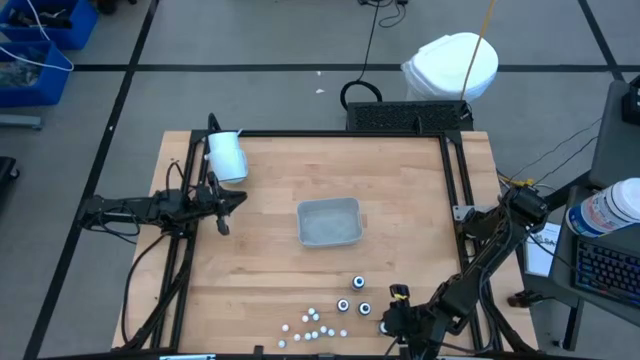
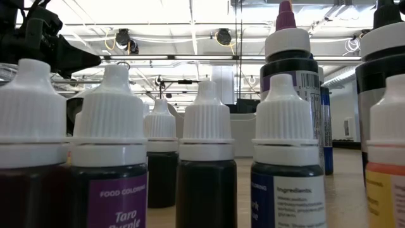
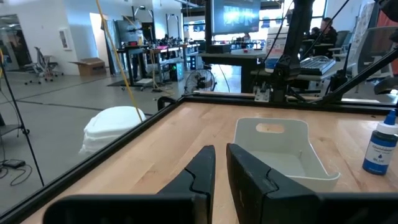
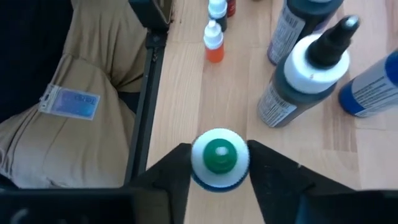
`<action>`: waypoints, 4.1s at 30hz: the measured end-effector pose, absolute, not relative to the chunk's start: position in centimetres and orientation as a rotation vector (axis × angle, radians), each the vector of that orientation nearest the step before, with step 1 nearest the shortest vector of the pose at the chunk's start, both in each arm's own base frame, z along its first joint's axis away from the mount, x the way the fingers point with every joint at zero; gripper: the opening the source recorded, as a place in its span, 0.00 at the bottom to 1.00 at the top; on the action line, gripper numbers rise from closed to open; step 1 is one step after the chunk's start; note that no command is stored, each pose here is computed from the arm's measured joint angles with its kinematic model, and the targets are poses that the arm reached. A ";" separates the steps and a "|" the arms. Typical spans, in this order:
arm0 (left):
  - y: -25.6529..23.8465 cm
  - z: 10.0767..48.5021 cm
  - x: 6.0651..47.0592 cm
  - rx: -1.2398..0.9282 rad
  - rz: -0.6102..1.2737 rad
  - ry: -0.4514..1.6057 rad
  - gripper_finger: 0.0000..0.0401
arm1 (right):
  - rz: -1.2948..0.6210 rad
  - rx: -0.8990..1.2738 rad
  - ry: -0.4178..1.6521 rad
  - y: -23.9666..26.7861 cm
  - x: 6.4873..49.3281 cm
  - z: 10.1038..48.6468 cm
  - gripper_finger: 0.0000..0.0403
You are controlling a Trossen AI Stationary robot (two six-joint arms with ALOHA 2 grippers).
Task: Pick & Place food coloring
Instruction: Put the large green food coloring bottle into the gray bin
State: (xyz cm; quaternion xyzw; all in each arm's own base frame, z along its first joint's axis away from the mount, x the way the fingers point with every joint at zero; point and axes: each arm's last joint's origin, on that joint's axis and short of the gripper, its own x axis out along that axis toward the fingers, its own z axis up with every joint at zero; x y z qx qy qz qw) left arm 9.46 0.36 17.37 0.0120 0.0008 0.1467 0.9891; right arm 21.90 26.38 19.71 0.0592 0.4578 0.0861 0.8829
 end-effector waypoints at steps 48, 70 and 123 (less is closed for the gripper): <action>0.4 17.4 9.5 0.025 0.296 0.002 0.12 | 0.145 -0.077 0.474 9.8 28.0 31.7 0.27; 0.4 17.5 9.5 0.095 0.297 -0.001 0.12 | -0.064 -0.102 0.683 1.6 41.1 28.0 0.28; 0.4 17.5 9.5 0.130 0.297 0.000 0.12 | -0.250 0.027 0.841 -0.9 43.2 20.9 0.29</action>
